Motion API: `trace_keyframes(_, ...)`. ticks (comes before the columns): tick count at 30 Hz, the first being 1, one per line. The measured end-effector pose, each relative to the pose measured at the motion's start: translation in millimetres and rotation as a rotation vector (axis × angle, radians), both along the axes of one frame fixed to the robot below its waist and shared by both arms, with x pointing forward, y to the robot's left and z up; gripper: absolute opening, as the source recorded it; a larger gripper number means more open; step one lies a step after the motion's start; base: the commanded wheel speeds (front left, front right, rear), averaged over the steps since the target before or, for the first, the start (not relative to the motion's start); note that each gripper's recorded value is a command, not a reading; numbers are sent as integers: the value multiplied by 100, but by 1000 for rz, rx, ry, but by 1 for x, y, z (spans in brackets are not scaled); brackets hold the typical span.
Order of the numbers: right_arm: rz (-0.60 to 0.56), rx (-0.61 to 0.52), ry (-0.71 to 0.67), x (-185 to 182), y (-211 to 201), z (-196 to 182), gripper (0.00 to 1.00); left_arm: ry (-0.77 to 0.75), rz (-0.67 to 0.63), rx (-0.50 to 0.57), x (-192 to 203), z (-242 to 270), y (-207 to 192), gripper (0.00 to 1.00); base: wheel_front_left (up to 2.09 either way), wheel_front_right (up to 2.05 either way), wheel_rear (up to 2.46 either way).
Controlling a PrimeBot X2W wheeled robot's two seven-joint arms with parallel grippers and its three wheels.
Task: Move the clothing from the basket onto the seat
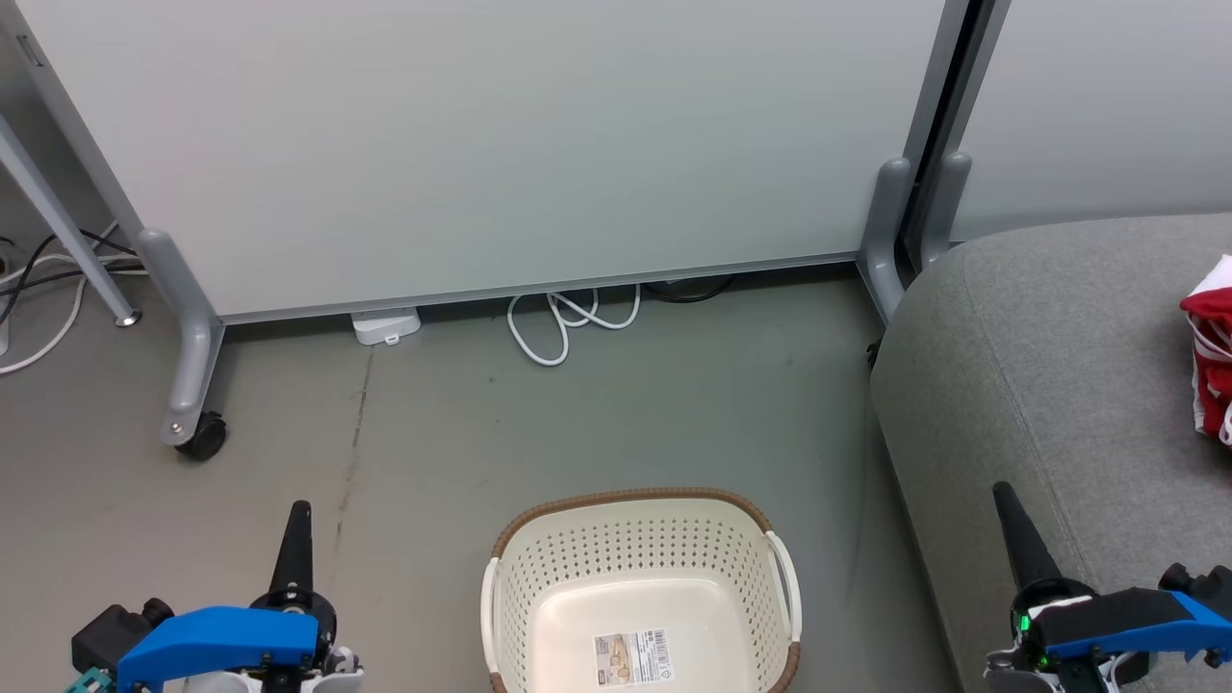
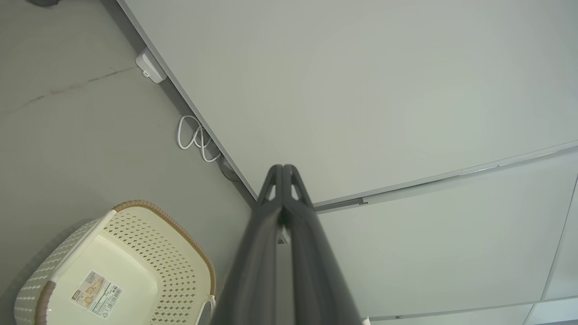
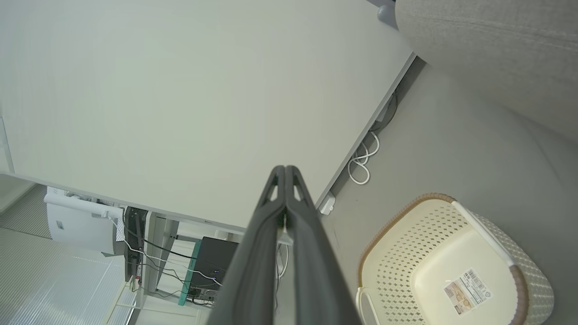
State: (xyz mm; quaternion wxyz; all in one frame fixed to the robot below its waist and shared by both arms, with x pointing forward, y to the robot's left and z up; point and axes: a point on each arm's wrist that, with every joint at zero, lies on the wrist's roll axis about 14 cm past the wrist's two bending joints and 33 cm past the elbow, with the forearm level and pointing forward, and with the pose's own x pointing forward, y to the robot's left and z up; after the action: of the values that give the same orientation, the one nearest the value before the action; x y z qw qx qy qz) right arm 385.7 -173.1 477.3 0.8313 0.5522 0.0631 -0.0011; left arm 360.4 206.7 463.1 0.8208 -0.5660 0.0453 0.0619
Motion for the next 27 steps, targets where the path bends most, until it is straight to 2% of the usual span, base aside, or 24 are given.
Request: trace_keyframes(27,-53,223,-35,1,-14,13,0,-74,0,-204,15,22,-2,0,0,0,0)
